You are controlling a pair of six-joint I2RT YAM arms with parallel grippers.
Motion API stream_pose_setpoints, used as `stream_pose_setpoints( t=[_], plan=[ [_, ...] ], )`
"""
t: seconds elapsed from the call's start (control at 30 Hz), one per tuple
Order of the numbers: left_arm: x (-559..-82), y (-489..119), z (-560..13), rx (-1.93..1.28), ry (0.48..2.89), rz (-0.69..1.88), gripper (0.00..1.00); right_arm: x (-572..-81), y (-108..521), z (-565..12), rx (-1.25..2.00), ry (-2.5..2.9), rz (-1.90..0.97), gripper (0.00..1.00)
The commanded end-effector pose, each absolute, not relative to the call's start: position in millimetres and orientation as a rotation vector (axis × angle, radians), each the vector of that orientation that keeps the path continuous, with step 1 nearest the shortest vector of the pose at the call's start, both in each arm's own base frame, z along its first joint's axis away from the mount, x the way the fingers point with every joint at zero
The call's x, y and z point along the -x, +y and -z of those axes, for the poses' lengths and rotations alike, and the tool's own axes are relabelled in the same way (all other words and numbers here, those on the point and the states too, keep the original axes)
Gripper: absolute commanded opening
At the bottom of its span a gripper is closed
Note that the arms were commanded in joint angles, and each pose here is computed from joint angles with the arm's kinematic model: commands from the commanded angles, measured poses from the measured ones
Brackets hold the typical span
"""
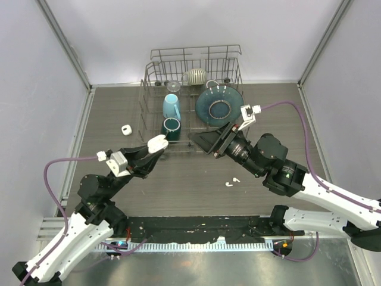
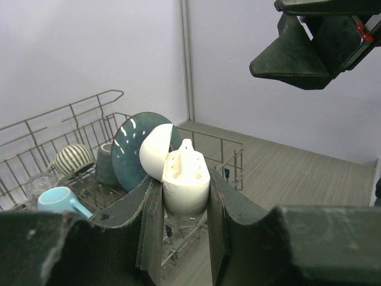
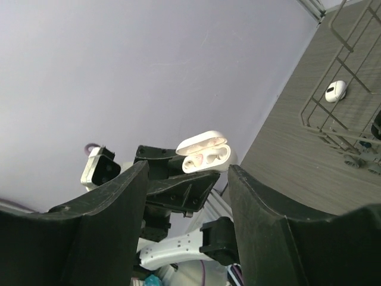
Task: Insert the wireless bluetooth earbuds into the charging case
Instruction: Close the charging case.
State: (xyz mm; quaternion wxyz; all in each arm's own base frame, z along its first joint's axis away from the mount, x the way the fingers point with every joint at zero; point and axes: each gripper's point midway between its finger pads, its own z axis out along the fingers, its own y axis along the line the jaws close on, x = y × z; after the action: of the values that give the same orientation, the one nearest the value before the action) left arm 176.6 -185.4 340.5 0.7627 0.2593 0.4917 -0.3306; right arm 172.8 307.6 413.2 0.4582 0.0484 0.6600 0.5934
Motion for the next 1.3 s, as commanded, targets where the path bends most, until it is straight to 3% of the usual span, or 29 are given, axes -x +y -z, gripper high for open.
stream_pose_setpoints(
  t=[0.0,0.3,0.73,1.27],
  plan=[
    [-164,-194,-368,-0.579,0.99,0.805,0.0,-149,320,-451,0.151,1.5,-1.513,0.6],
    [-159,-209,-373,-0.63,0.977,0.883,0.0,-115,364,-431,0.6,1.588,-1.533,0.5],
    [-153,-220,-370,-0.693,0.979,0.939,0.0,-136,342,-410,0.745,1.568,-1.192,0.18],
    [-150,-231,-363,-0.756,0.983,0.984,0.0,-156,371,-396,0.687,1.617,-1.196,0.13]
  ],
)
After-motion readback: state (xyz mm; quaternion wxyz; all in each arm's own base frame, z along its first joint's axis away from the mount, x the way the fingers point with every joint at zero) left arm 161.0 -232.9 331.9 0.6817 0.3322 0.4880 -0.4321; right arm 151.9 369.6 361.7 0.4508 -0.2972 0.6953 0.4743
